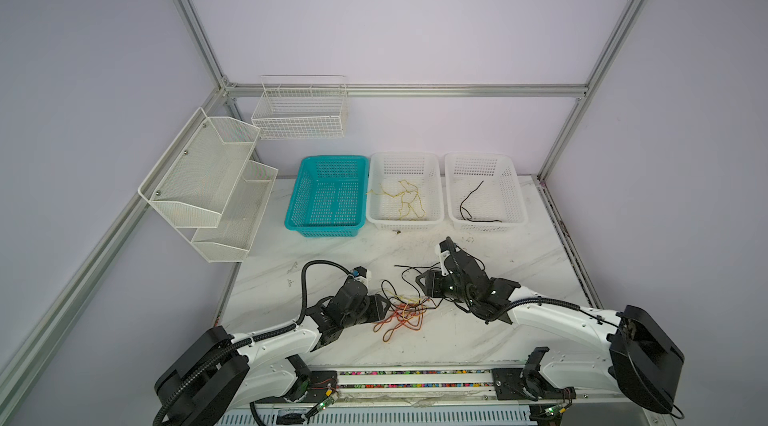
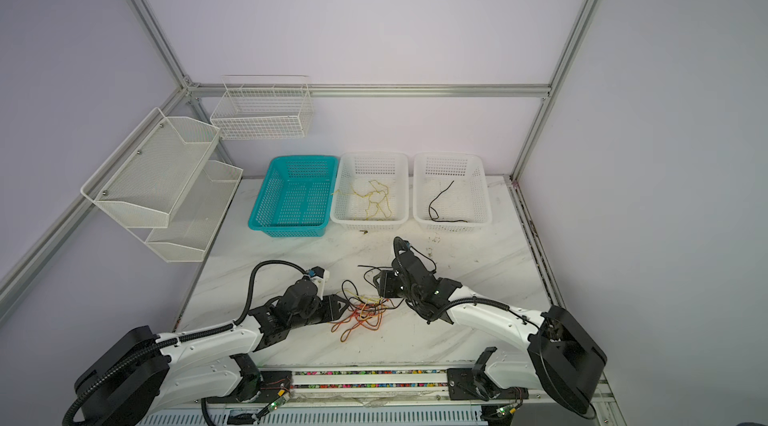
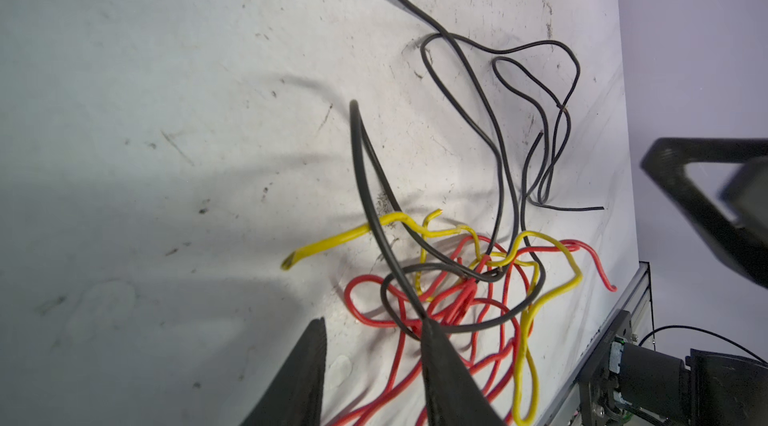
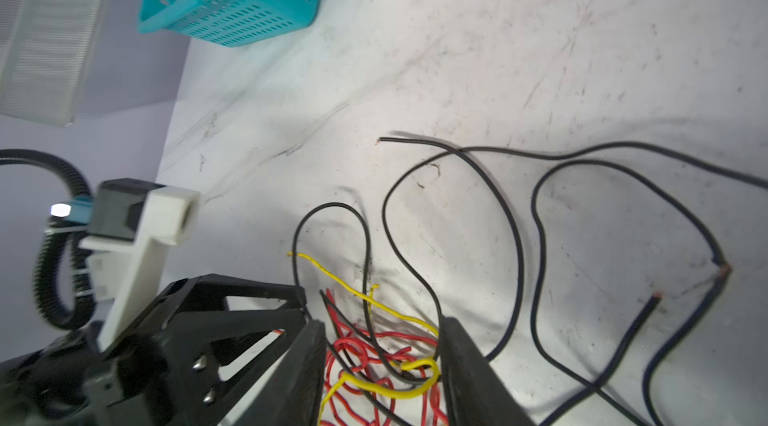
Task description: Untangle the cables
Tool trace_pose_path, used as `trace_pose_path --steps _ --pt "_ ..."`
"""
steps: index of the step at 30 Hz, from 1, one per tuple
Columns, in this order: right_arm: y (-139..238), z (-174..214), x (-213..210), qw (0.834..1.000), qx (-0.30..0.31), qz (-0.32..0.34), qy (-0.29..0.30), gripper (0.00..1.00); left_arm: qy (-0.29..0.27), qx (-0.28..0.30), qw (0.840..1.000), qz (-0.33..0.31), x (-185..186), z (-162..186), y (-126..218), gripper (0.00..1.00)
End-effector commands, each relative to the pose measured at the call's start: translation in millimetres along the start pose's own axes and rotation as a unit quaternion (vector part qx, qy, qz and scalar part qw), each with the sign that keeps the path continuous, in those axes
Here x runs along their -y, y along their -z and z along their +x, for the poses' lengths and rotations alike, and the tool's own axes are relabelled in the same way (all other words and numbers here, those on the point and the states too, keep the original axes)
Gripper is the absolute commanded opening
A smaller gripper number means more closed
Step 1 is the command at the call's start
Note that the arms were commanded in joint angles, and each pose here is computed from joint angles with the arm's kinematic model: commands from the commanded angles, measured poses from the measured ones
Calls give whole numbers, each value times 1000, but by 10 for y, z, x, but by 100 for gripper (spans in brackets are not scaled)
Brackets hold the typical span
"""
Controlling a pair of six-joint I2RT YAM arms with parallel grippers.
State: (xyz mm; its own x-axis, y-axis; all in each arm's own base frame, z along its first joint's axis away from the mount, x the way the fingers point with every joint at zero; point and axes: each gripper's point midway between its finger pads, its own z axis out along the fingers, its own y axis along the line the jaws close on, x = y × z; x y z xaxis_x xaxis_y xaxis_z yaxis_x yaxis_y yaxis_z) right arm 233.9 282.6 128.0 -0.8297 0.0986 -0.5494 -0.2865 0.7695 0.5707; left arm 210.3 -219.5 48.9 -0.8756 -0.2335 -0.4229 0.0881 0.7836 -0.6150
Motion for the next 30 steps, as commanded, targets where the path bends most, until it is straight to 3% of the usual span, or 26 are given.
trace_pose_path --steps 1,7,13,24,30 --pt "16 248 -99 996 -50 -14 67 50 0 25 999 37 288 -228 17 39" --pt "3 419 84 988 -71 57 125 50 0 28 999 38 294 -242 22 39" --pt "26 585 -46 978 -67 85 176 50 -3 30 999 31 268 -239 43 39" --pt "-147 518 55 954 -44 182 234 49 -7 24 999 30 277 -233 25 39" --pt "-219 525 110 945 -44 203 253 48 -8 27 999 26 264 -245 32 38"
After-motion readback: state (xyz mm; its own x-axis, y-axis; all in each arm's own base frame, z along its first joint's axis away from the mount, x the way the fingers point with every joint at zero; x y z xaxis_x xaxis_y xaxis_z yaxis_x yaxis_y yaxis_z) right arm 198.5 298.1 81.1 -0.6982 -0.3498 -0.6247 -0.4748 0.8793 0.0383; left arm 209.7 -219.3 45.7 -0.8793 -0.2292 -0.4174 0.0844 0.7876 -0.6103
